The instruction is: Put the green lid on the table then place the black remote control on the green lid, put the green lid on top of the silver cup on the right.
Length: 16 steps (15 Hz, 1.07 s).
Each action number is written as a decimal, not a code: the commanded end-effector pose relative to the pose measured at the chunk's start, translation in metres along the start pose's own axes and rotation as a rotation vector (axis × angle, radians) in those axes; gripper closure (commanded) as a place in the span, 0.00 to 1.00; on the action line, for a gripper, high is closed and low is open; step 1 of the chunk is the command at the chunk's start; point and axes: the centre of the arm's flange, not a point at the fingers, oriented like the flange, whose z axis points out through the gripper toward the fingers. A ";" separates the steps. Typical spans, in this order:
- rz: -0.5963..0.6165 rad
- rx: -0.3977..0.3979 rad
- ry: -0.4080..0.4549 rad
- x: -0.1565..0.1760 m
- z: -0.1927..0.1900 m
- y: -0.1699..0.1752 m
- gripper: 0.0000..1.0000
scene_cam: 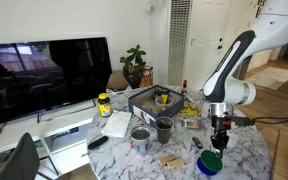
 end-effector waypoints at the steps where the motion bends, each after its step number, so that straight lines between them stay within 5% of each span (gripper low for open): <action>1: 0.002 -0.007 0.013 0.005 -0.029 -0.015 0.99; 10: 0.135 -0.093 0.042 0.078 -0.055 -0.042 0.99; 16: 0.256 -0.190 -0.030 0.110 -0.034 -0.043 0.99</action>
